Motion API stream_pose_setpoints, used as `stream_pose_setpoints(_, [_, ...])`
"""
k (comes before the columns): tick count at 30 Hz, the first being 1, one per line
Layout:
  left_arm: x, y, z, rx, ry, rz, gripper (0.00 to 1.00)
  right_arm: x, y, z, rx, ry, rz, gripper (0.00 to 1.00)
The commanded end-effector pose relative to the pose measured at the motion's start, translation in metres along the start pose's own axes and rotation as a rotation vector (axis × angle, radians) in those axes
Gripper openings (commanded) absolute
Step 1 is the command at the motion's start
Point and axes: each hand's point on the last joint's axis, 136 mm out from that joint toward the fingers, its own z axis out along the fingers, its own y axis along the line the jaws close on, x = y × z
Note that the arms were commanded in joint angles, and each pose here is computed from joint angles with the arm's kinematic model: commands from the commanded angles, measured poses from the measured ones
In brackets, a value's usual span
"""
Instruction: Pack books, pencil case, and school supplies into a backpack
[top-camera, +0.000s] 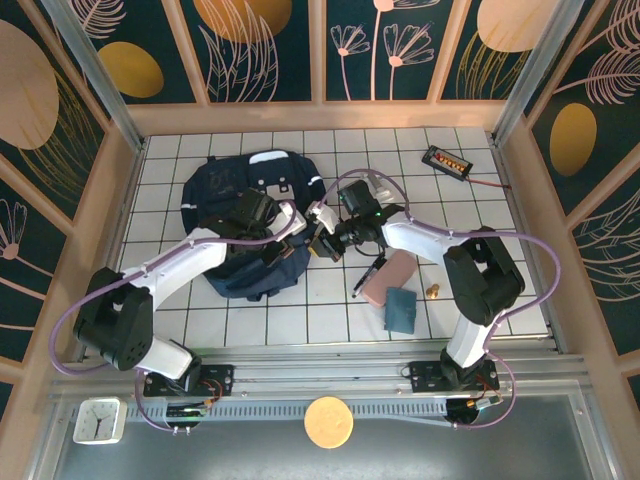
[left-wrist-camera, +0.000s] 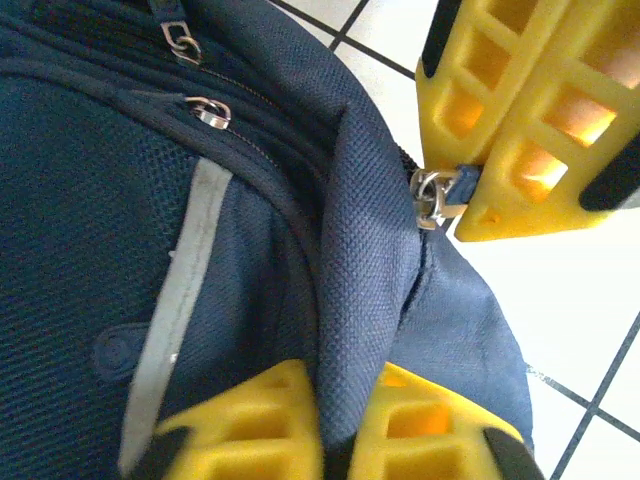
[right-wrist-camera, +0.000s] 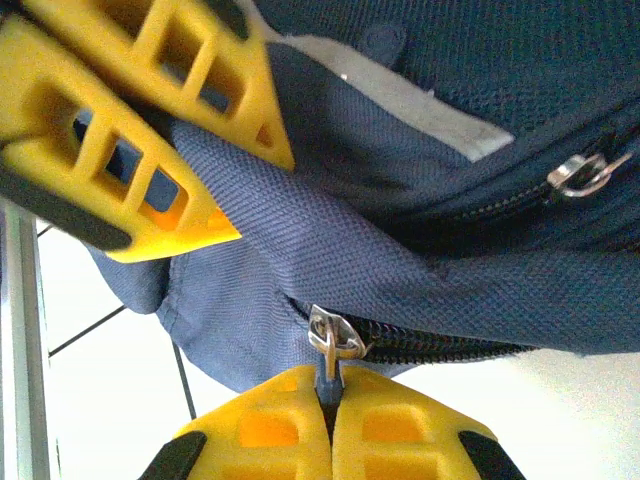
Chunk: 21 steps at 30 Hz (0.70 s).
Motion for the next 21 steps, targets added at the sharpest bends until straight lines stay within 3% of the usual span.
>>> stream_pose_setpoints(1, [0.008, -0.004, -0.014, 0.000, 0.020, 0.010, 0.00, -0.021, -0.006, -0.019, 0.029, -0.049, -0.060, 0.00])
stream_pose_setpoints(7, [0.028, -0.008, -0.040, -0.052, 0.040, 0.043, 0.00, -0.009, -0.077, -0.033, 0.193, 0.004, 0.000, 0.00])
stream_pose_setpoints(16, [0.051, -0.024, -0.051, -0.008, 0.081, 0.075, 0.00, -0.004, -0.199, -0.042, 0.423, 0.061, 0.136, 0.00])
stream_pose_setpoints(21, [0.056, -0.028, -0.054, 0.006, 0.086, 0.099, 0.00, -0.011, -0.222, -0.047, 0.482, 0.030, 0.190, 0.00])
